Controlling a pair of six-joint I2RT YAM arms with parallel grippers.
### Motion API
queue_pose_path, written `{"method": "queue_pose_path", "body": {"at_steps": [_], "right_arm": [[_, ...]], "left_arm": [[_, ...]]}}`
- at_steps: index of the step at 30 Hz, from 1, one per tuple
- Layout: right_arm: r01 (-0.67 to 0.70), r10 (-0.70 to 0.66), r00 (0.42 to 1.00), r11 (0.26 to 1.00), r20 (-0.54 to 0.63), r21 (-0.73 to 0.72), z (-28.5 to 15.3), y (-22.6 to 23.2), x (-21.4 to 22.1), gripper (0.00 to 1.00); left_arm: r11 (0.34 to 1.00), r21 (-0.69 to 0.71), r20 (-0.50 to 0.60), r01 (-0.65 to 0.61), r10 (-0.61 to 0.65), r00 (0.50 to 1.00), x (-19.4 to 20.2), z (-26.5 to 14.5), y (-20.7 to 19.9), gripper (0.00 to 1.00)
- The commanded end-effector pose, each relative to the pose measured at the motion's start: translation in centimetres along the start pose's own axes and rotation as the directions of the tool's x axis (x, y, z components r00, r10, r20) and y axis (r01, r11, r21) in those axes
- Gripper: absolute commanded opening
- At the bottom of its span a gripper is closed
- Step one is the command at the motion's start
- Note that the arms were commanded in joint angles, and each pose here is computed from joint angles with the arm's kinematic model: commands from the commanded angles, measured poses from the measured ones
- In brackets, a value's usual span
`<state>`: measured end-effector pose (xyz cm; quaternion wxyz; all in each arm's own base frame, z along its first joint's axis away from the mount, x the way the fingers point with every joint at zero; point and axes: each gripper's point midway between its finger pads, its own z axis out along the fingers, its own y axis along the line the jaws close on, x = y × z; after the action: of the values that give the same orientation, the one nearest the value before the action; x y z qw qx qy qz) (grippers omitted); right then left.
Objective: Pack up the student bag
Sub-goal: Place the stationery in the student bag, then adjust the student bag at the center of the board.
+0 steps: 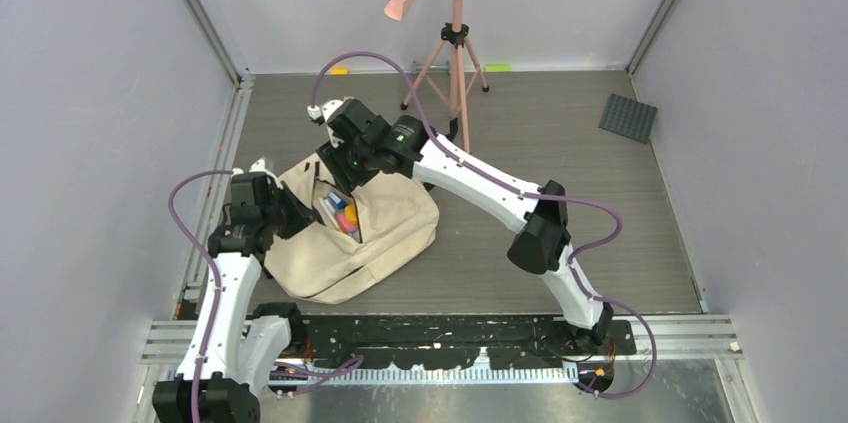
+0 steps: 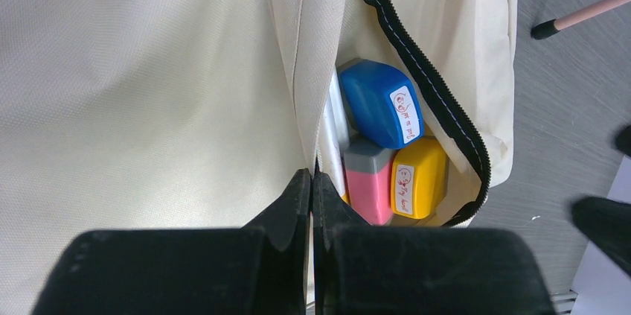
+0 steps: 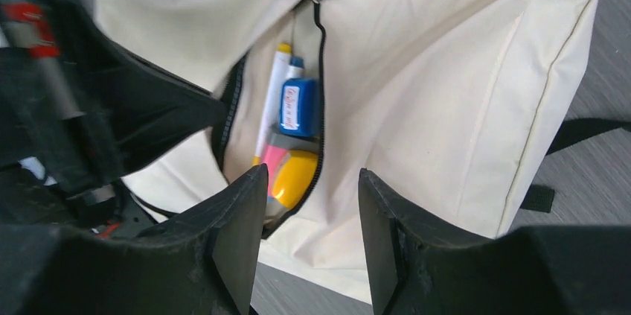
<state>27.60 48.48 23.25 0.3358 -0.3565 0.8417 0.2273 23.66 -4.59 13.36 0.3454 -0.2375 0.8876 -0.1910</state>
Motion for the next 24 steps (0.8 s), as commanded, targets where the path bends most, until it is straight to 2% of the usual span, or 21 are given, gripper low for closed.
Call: {"method": "queue_pose_path", "body": {"at_steps": [1,4,9,13,14,17,20,23,24], "right_arm": [[0.050,-0.049,0.990,0.999,-0.135,0.007,2.0,-0.8,3.7,0.53],[0.048,-0.053,0.981,0.998,-0.184,-0.032,3.0,-0.3,5.0,0.51],[0.058,-0.064,0.977,0.998,-0.202,-0.035,3.8,-0.4,5.6,0.45],[0.056,-0.059,0.979,0.998,-0.193,-0.023,3.9,-0.5,5.3,0.22],[0.056,-0.057,0.983,0.998,-0.175,-0.015,3.6,-0.5,4.6,0.17],[0.046,-0.042,0.994,0.998,-0.103,0.037,2.0,-1.1,2.2,0.11],[0.040,-0.040,0.999,0.998,0.006,0.056,-1.0,-1.0,-1.2,0.02],[0.038,-0.041,0.990,0.999,0.135,0.021,-4.3,0.2,-4.6,0.01],[0.047,-0.048,0.991,0.999,0.126,0.008,-4.2,0.6,-4.0,0.01]], "left_arm": [[0.999,0.031,0.093,-0.018,0.015,0.996,-2.7,-0.7,-1.4,0.00],[0.999,0.029,0.092,-0.018,0.015,0.996,-2.6,-0.8,-1.3,0.00],[0.999,0.028,0.090,-0.020,0.017,0.996,-2.5,-0.9,-1.3,0.00],[0.999,0.028,0.092,-0.023,0.020,0.996,-2.4,-1.0,-1.2,0.00],[0.999,0.029,0.093,-0.025,0.022,0.995,-2.4,-1.0,-1.2,0.00],[0.999,0.040,0.097,-0.029,0.025,0.995,-2.7,-1.1,-1.6,0.00],[0.994,0.095,0.126,-0.059,0.046,0.991,-4.3,-2.5,-3.6,0.00],[0.984,0.140,0.189,-0.109,0.081,0.979,-6.5,-4.2,-5.6,0.00],[0.981,0.154,0.204,-0.122,0.090,0.975,-6.9,-4.5,-6.1,0.00]]}}
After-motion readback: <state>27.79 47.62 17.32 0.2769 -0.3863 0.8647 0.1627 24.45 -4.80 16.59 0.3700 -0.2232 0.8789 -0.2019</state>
